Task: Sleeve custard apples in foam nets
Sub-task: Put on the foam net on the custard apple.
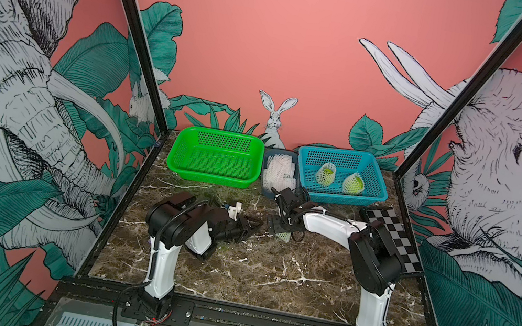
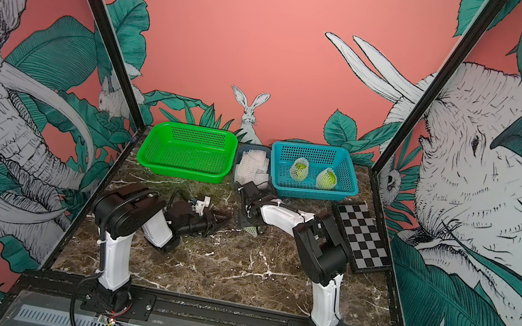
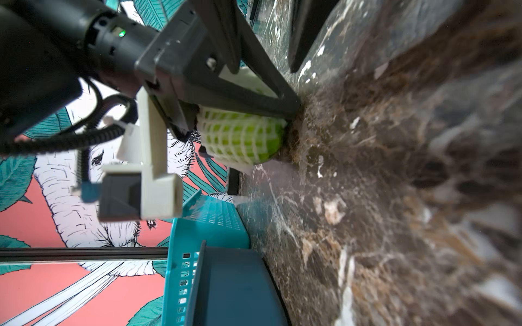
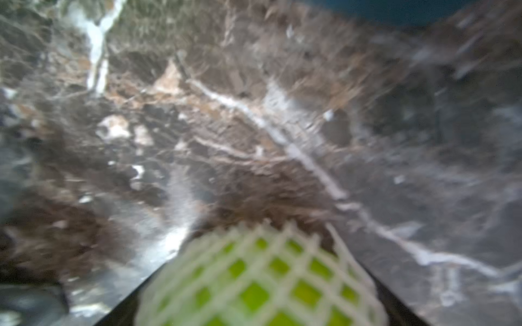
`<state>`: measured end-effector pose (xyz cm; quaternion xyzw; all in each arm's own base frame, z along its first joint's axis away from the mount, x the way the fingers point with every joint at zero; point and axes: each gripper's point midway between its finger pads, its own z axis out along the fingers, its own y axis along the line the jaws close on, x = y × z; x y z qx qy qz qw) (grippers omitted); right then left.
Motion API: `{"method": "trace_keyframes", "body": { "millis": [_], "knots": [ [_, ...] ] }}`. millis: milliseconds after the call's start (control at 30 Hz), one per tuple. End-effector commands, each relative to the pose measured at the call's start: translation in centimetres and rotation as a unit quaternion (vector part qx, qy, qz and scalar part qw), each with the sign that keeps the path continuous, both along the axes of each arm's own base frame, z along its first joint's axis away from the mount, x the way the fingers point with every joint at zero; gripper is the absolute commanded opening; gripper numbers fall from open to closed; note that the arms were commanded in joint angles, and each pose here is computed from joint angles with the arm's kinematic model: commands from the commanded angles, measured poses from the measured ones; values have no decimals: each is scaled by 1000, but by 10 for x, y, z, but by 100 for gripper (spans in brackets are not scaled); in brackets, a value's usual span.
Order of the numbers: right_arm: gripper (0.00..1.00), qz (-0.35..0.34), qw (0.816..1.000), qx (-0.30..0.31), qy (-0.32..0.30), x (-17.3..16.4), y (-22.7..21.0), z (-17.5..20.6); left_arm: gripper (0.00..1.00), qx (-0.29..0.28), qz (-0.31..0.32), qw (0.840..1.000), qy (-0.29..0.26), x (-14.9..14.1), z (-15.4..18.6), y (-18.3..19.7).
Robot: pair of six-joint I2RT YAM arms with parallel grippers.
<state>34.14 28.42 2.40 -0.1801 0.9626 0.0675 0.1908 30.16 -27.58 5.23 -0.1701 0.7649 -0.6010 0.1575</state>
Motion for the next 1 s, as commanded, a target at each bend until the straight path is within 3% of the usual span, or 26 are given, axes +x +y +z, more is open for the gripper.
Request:
{"method": "trace_keyframes", "body": {
  "millis": [0,400,967],
  "knots": [
    [92,10,1000,4,10,-12,-4,-6,31,-8,-5,1000,-6,-1,3,-1],
    [99,9,1000,1,-24,-3,-7,25,31,-13,-3,1000,-9,0,8,-1],
    [99,20,999,12,-40,-6,-8,63,31,-14,-6,1000,-7,1,7,-3]
  ]
}}
